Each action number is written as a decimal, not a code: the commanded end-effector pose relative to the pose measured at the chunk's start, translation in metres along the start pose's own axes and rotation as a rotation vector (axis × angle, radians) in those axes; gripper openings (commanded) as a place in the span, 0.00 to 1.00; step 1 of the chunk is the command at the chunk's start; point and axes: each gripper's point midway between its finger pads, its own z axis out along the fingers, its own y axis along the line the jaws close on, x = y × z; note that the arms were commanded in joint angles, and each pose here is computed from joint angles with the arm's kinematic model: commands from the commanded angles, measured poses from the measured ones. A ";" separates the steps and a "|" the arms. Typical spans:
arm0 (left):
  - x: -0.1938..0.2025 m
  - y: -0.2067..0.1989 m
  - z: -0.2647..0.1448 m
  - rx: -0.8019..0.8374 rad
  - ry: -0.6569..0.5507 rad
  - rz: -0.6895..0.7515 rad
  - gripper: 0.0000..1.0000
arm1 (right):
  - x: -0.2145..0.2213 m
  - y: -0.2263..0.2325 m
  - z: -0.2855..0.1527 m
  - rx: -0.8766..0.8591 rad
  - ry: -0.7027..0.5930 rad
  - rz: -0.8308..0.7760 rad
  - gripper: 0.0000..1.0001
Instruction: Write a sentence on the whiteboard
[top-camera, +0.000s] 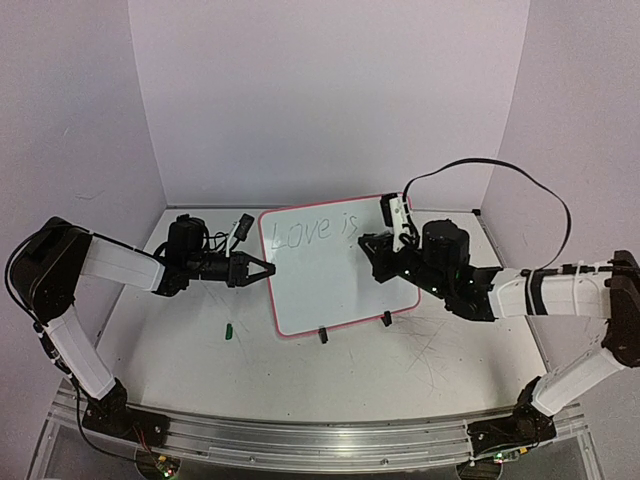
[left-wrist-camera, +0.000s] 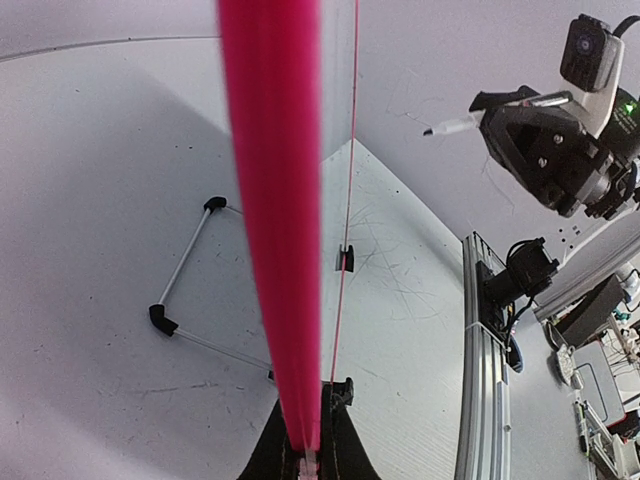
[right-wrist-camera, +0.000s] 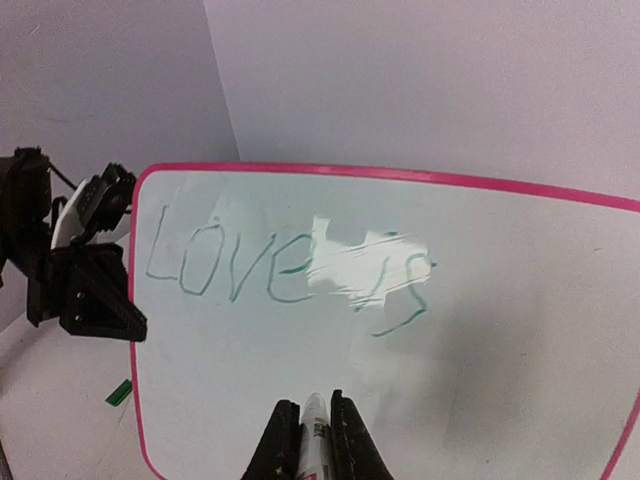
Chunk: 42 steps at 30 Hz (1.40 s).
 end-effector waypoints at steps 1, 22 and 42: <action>-0.024 0.013 -0.005 -0.109 -0.063 0.083 0.00 | -0.010 0.055 0.016 -0.161 0.003 -0.084 0.00; -0.022 0.011 -0.003 -0.107 -0.055 0.089 0.00 | -0.004 0.083 0.037 -0.200 0.017 -0.078 0.00; -0.021 0.010 -0.001 -0.099 -0.049 0.091 0.00 | -0.039 -0.019 -0.007 0.082 -0.084 -0.018 0.00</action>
